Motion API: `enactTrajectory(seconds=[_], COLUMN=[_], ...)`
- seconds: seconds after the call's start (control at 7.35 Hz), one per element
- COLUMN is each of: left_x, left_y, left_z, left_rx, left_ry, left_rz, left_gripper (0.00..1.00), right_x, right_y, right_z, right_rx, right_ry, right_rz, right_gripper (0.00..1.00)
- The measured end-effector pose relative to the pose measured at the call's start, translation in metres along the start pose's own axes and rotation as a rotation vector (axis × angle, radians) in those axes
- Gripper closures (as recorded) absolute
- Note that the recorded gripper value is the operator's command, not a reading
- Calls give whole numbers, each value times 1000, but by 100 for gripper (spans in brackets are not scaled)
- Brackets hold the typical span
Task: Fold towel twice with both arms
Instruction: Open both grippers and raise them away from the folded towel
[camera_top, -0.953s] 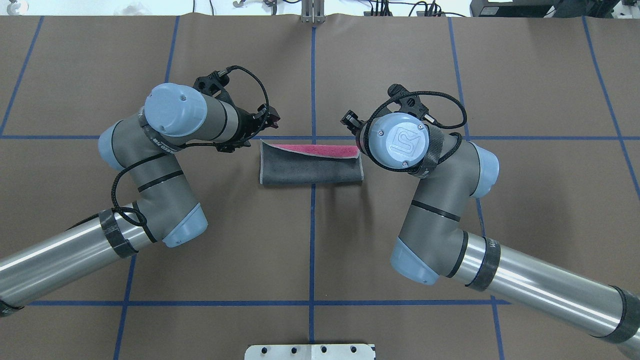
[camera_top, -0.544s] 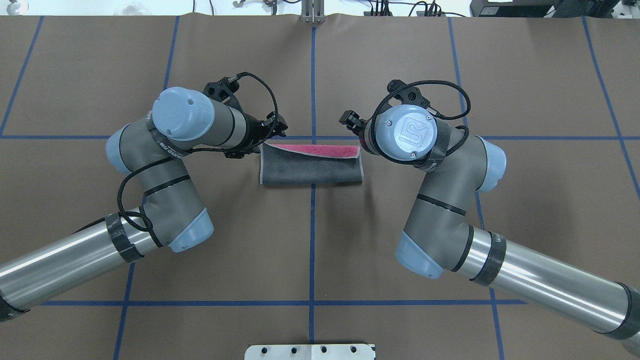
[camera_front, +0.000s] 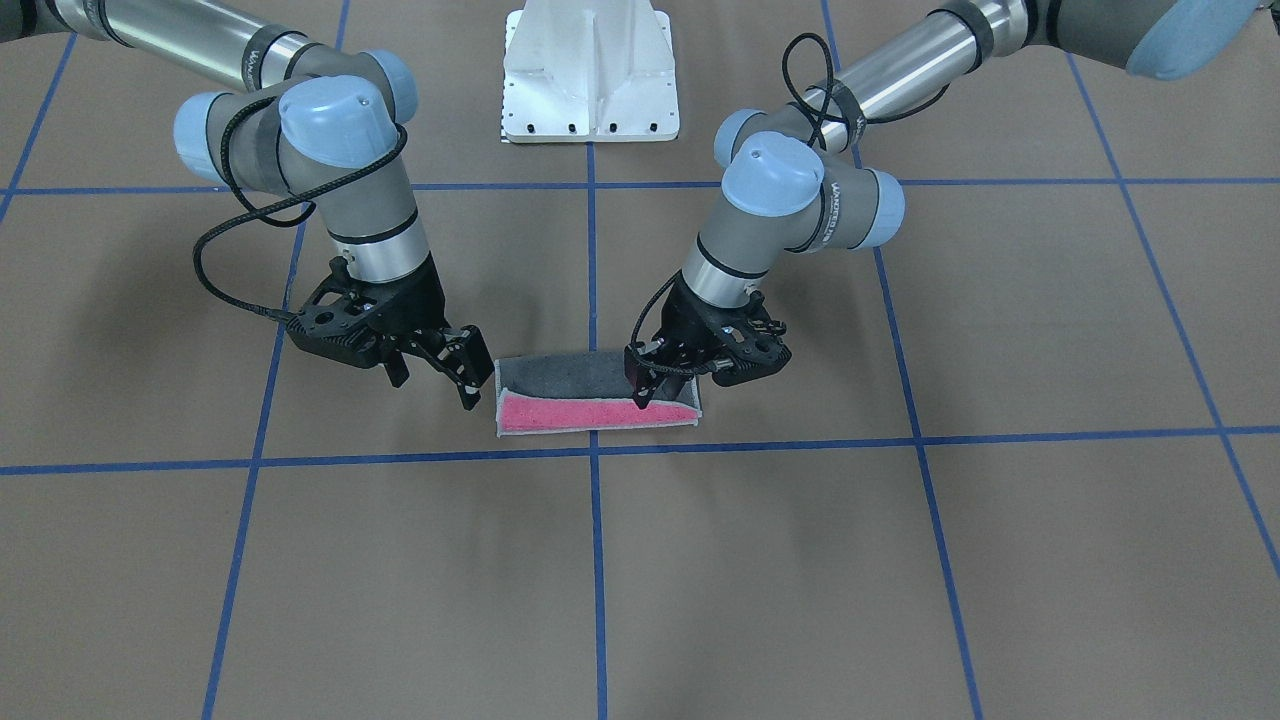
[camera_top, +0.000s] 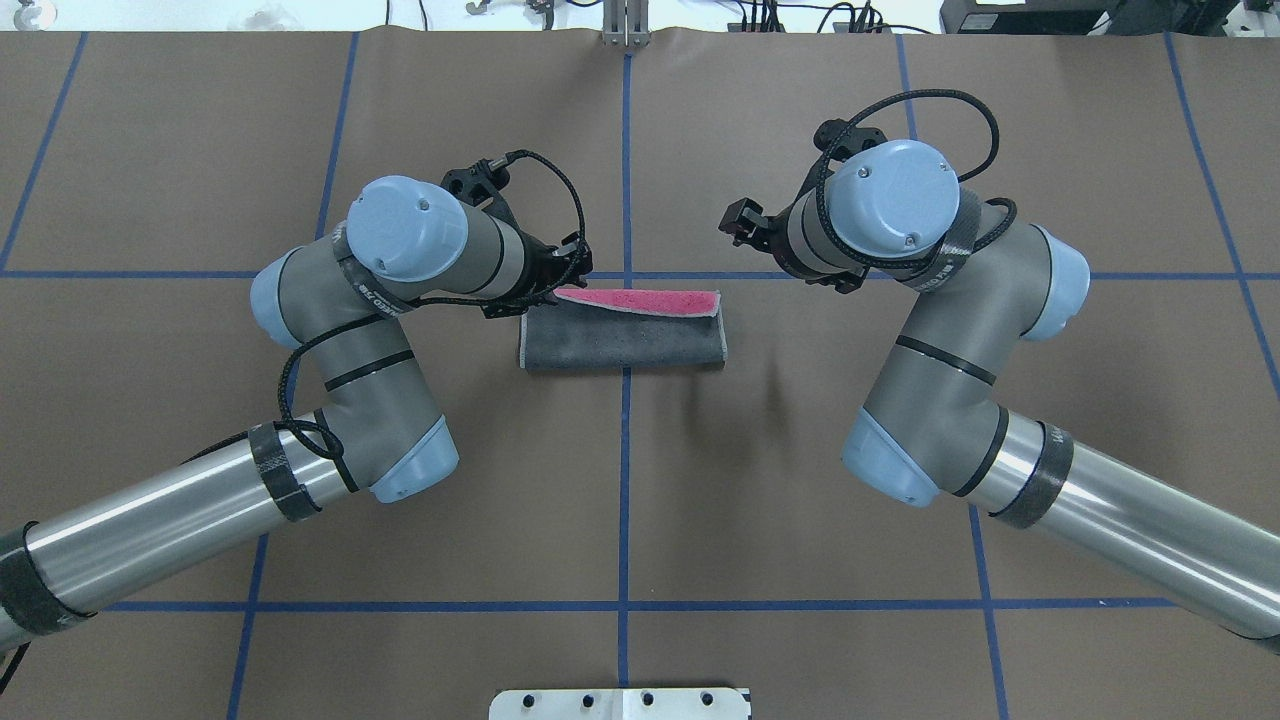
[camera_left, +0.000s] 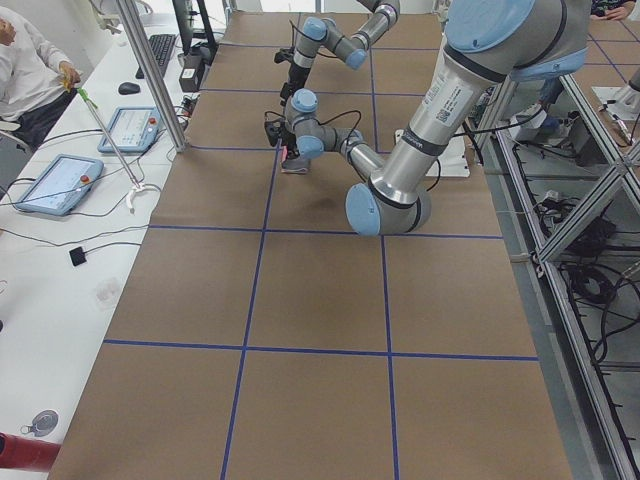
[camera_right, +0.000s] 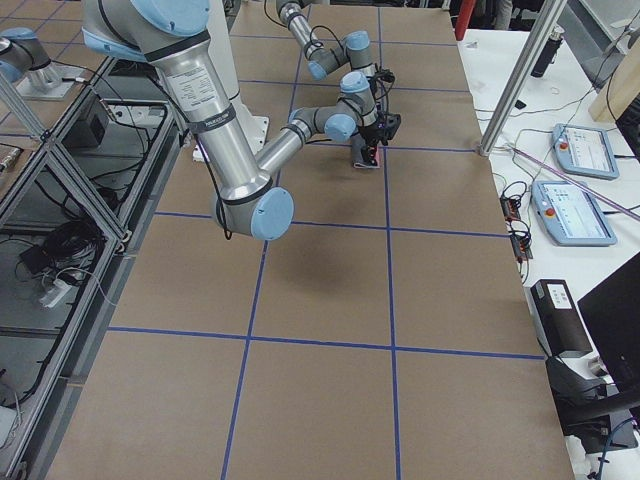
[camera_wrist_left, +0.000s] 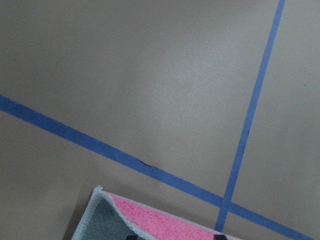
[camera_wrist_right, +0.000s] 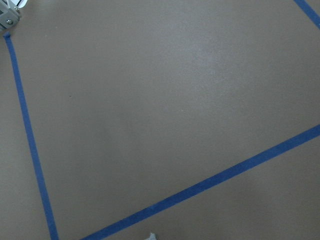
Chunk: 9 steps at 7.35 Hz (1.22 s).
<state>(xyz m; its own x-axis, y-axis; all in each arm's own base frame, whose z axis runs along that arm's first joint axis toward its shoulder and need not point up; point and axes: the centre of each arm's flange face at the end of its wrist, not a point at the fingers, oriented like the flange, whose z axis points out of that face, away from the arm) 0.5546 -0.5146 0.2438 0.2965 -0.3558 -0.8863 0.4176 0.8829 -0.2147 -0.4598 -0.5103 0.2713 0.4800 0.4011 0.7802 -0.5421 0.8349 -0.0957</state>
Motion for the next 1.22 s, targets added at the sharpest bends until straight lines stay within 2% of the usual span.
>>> enactTrajectory(seconds=[0.14,0.27,0.41,0.82,1.22], left_x=[-1,-4,-5,-8,-11], left_y=[7,12,14,16,8], left_z=[4,7,8,10,14], left_rx=[-9,-15,-19,-38,-26], left_ry=[-5,-10,-13,-18,-32], left_rz=[4,7,12,57,67], left_gripper=[66,89,100,100,100], right_x=[1,2,2,3,4], right_y=[-2,-2,-2,-2,-2], right_z=[0,0,0,1,1], right_rx=[-1,-2,-2,-3,-3], right_ry=[1,3,3,5,7], right_rz=[-2,-2,-2,-3,-4], right_gripper=[0,0,0,0,0])
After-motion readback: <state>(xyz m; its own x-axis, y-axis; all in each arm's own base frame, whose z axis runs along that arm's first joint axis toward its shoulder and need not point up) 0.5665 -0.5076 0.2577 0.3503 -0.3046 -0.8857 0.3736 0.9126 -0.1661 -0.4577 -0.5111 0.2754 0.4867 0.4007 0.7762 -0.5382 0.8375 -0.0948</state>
